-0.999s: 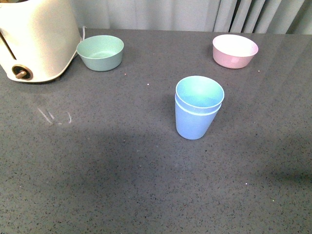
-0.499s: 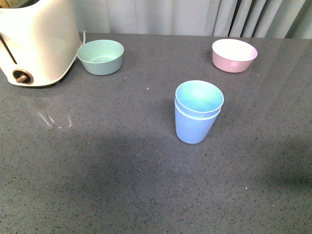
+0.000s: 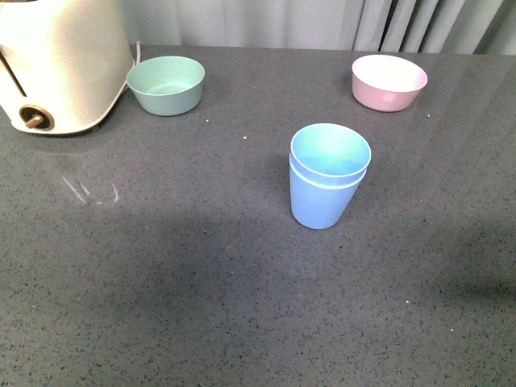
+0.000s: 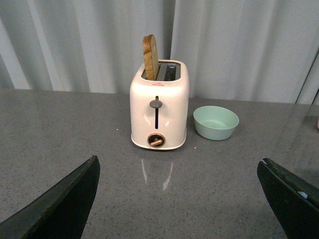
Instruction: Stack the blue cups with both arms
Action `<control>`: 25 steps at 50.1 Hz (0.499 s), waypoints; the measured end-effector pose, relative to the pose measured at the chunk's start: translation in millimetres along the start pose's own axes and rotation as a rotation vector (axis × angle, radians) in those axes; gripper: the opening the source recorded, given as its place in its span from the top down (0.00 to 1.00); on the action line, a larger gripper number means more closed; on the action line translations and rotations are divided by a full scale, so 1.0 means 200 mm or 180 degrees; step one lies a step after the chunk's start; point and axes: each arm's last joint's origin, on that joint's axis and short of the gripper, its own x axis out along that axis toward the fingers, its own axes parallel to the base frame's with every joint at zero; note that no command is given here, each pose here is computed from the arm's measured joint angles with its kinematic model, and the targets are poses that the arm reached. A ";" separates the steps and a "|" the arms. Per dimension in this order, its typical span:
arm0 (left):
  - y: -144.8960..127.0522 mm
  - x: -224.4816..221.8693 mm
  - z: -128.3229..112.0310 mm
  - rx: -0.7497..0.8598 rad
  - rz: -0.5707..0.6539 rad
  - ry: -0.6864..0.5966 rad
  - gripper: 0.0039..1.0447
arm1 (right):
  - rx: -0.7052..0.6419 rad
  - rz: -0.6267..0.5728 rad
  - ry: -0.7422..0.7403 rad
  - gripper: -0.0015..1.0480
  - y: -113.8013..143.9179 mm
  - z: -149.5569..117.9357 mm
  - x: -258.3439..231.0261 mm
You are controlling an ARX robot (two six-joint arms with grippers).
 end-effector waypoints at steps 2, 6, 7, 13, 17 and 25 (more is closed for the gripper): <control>0.00 0.00 0.00 0.0000 0.0000 -0.0001 0.08 | 0.0001 0.0000 0.0000 0.09 0.00 0.00 0.00; 0.00 0.00 0.00 0.0000 0.0000 -0.0001 0.08 | 0.0000 0.0000 0.0000 0.09 0.00 0.00 0.00; 0.00 0.00 0.00 0.0000 0.0000 -0.0001 0.08 | 0.0000 0.0000 0.0000 0.09 0.00 0.00 0.00; 0.00 0.00 0.00 0.0000 0.0000 -0.0001 0.08 | 0.0000 0.0000 0.0000 0.09 0.00 0.00 0.00; 0.00 0.00 0.00 0.0000 0.0000 -0.0001 0.08 | 0.0001 0.0000 0.0000 0.09 0.00 0.00 0.00; 0.00 0.00 0.00 0.0000 0.0000 -0.0001 0.08 | 0.0000 0.0000 0.0000 0.09 0.00 0.00 0.00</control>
